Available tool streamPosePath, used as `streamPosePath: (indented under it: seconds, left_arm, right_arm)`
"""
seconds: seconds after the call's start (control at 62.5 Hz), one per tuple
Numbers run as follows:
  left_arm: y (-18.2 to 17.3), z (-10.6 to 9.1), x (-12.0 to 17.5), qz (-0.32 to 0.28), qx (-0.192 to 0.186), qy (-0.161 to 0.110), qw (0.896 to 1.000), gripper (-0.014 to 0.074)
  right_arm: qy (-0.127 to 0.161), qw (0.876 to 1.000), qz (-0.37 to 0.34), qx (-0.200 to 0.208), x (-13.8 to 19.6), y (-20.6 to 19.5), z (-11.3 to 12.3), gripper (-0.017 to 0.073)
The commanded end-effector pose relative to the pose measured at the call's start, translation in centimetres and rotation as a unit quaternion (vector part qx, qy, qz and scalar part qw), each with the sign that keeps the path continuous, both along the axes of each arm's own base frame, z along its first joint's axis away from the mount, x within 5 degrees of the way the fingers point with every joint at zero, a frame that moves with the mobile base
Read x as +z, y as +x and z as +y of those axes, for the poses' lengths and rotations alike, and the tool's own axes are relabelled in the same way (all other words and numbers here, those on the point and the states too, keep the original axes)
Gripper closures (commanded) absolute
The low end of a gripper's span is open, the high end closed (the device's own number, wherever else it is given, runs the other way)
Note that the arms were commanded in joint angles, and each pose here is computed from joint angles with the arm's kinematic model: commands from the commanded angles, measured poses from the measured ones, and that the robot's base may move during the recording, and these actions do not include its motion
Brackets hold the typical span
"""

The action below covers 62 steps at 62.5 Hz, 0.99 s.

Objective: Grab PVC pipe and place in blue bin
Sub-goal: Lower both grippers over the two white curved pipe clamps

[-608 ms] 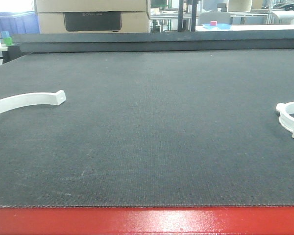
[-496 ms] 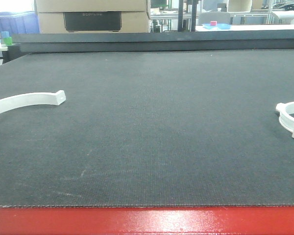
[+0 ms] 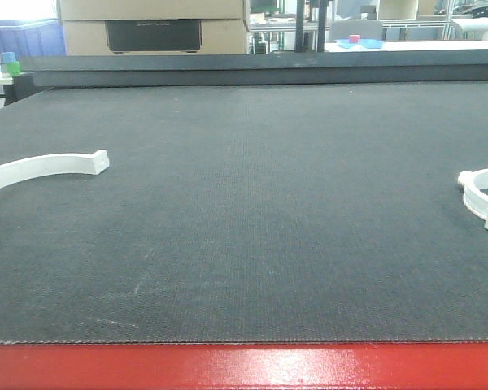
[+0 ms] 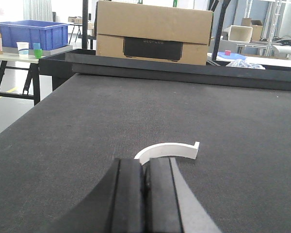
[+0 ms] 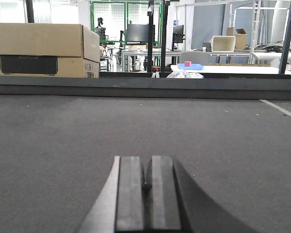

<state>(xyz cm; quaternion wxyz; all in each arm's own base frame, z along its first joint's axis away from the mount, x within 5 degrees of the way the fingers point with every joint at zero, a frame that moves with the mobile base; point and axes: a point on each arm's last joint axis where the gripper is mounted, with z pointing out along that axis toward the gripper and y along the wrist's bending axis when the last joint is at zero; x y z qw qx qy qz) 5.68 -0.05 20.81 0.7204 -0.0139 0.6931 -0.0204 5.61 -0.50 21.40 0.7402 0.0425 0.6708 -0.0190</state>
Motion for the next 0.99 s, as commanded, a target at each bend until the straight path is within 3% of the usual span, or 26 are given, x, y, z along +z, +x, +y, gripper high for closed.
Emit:
streamPosePath:
  seconds: [0.0,0.304,0.624,0.864,0.976]
  left_arm:
    - [-0.1,0.0,0.3,-0.01,0.001,-0.002,1.0,0.0704]
    - [-0.1,0.0,0.3,-0.01,0.001,-0.002,1.0,0.0704]
    - [-0.1,0.0,0.9,-0.047,0.001,-0.002,0.999,0.0704]
    - [-1.9,0.0,7.3,-0.098,0.001,-0.002,0.995,0.0704]
    - [-2.7,0.1,10.1,-0.08,0.006,0.015,0.997,0.0704]
  right_arm:
    - [-0.004,1.0,-0.01,-0.002,0.2,-0.1,0.0,0.0727]
    - [-0.004,1.0,-0.01,-0.002,0.2,-0.1,0.0,0.0727]
    - [-0.009,0.998,-0.065,-0.001,1.2,-0.2,0.0,0.0727]
    - [-0.014,0.993,-0.118,-0.002,7.4,-2.0,0.2,0.0727]
    - [-0.013,0.994,-0.112,-0.004,10.7,-3.5,0.3,0.0727]
